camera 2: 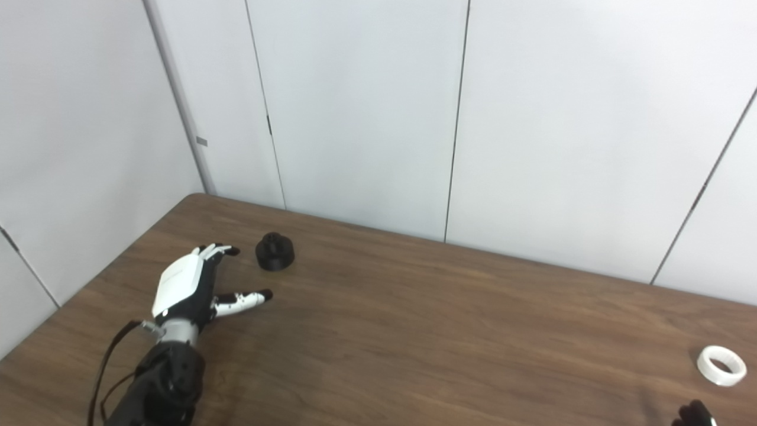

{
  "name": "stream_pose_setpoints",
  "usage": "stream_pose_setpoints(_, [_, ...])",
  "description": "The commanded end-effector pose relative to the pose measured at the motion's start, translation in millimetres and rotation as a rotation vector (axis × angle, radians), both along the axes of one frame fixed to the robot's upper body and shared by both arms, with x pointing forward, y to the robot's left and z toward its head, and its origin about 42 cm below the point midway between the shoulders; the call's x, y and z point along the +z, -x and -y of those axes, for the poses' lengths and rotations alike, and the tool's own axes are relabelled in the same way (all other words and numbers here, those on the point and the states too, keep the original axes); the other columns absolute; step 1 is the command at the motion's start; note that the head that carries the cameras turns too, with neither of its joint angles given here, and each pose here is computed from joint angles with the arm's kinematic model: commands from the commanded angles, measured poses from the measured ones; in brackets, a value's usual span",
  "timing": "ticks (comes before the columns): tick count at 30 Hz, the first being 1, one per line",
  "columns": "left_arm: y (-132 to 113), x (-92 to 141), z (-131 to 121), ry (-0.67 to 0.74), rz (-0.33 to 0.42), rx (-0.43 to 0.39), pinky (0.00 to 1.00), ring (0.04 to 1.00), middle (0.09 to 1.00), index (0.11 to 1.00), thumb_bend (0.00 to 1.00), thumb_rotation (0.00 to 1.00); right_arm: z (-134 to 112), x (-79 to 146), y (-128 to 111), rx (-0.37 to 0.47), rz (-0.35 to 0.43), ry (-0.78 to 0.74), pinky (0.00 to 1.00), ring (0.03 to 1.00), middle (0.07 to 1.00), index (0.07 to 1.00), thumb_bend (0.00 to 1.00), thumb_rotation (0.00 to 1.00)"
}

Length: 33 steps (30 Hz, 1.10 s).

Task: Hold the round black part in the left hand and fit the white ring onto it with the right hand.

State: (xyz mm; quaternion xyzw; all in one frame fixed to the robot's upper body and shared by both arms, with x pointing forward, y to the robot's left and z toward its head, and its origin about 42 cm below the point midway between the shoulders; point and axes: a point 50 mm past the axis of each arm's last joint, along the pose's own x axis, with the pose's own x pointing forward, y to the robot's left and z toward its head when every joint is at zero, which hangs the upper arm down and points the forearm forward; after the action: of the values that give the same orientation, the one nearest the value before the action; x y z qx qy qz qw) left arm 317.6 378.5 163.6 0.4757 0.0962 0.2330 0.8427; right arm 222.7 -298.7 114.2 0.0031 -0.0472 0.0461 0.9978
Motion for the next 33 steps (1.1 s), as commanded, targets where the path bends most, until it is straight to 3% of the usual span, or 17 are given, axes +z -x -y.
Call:
stream_pose_setpoints(1, [-16.7, 21.1, -8.7, -0.068, 0.071, 0.010, 1.00, 0.980, 0.927, 0.822, 0.93, 0.42, -0.9, -11.1, 6.8, 0.002, -0.033, -0.014, 1.00, 1.000, 1.000, 1.000, 0.65, 1.00])
stream_pose_setpoints(20, [-81.5, 15.9, -12.7, -0.020, 0.005, 0.026, 1.00, 0.977, 0.925, 0.832, 0.91, 0.44, 3.9, -8.6, 10.6, -0.001, -0.028, -0.002, 1.00, 1.000, 1.000, 1.000, 0.60, 1.00])
stream_pose_setpoints(33, [-104.0, 21.1, -9.9, 0.011, -0.006, 0.028, 1.00, 0.978, 0.924, 0.810, 0.88, 0.35, 7.9, -7.8, 16.4, 0.002, -0.036, 0.003, 1.00, 1.000, 1.000, 1.000, 0.61, 1.00])
